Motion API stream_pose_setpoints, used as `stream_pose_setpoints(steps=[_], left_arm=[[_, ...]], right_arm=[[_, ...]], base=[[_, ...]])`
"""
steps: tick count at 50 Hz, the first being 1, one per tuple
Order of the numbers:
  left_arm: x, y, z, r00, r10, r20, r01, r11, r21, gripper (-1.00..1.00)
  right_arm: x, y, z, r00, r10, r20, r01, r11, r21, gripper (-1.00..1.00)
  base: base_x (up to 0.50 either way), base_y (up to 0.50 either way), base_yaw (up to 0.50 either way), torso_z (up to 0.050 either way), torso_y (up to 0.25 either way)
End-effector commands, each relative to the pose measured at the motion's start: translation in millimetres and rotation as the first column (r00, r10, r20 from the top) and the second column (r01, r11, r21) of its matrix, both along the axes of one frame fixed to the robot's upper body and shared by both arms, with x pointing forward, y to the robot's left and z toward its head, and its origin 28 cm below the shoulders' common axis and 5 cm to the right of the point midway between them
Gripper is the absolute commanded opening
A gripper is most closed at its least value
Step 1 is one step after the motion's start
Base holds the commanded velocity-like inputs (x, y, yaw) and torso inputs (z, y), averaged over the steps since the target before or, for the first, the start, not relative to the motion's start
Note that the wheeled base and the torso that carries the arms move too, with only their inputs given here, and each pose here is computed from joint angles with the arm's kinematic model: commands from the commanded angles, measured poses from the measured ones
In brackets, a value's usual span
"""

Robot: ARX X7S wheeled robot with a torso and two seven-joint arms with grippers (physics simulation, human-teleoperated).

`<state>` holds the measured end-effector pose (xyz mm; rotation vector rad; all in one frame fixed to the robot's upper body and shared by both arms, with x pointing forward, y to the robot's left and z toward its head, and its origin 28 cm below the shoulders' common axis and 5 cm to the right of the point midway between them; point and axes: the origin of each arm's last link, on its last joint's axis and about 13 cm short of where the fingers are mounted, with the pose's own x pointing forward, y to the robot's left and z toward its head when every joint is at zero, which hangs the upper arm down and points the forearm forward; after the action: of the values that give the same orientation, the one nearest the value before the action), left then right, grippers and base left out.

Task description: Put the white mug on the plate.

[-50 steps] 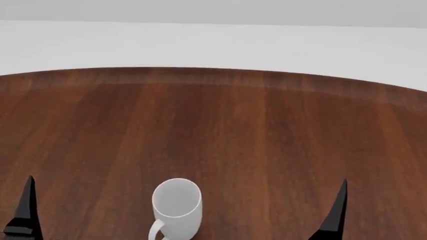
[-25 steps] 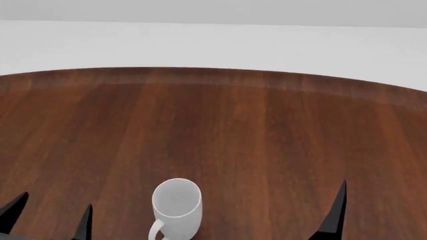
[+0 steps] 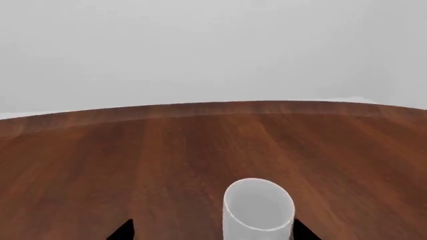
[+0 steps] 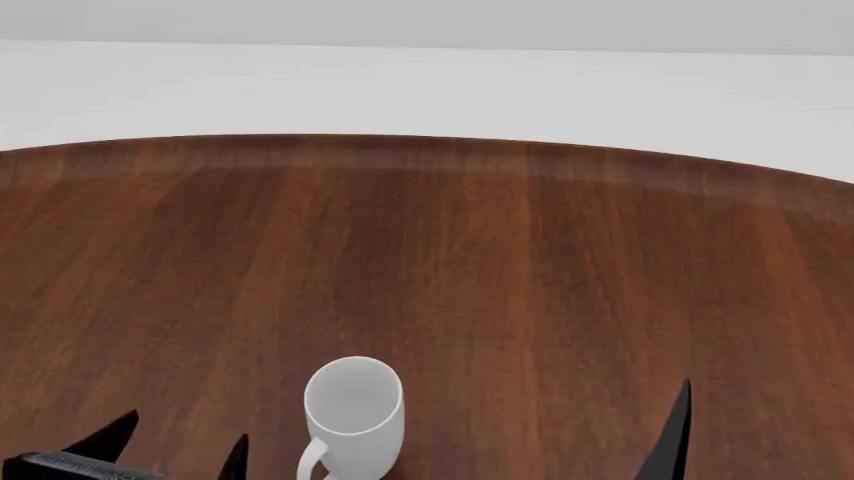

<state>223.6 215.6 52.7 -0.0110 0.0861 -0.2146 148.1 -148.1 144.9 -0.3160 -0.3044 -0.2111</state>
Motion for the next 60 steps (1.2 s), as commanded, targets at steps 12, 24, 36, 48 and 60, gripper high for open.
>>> stream_pose_setpoints(steps=[12,24,36,48,60], left_arm=[[3,-11.6,-37,0.992,-0.053,-0.117,0.057,0.998,0.025,1.00],[5,-17.7,-52,0.984,-0.076,-0.159,0.084,0.995,0.048,1.00],[23,-15.5,-59,0.984,-0.043,-0.172,0.056,0.996,0.073,1.00],[48,-12.2,-79,0.977,0.004,-0.214,0.024,0.991,0.128,1.00],[66,-16.9,-80,0.976,0.003,-0.219,0.033,0.987,0.160,1.00]], right_arm=[[-9,2.6,1,1.000,0.003,-0.013,-0.003,1.000,0.010,1.00],[-8,3.7,0,1.000,0.007,-0.014,-0.007,1.000,0.014,1.00],[-10,2.9,-2,1.000,0.010,-0.021,-0.010,1.000,0.017,1.00],[-12,1.6,-2,1.000,0.014,-0.021,-0.013,1.000,0.020,1.00],[-10,1.9,-2,1.000,0.018,-0.025,-0.018,1.000,0.021,1.00]], base=[[0.00,0.00,0.00,0.000,0.000],[0.00,0.00,0.00,0.000,0.000],[0.00,0.00,0.00,0.000,0.000],[0.00,0.00,0.00,0.000,0.000],[0.00,0.00,0.00,0.000,0.000]])
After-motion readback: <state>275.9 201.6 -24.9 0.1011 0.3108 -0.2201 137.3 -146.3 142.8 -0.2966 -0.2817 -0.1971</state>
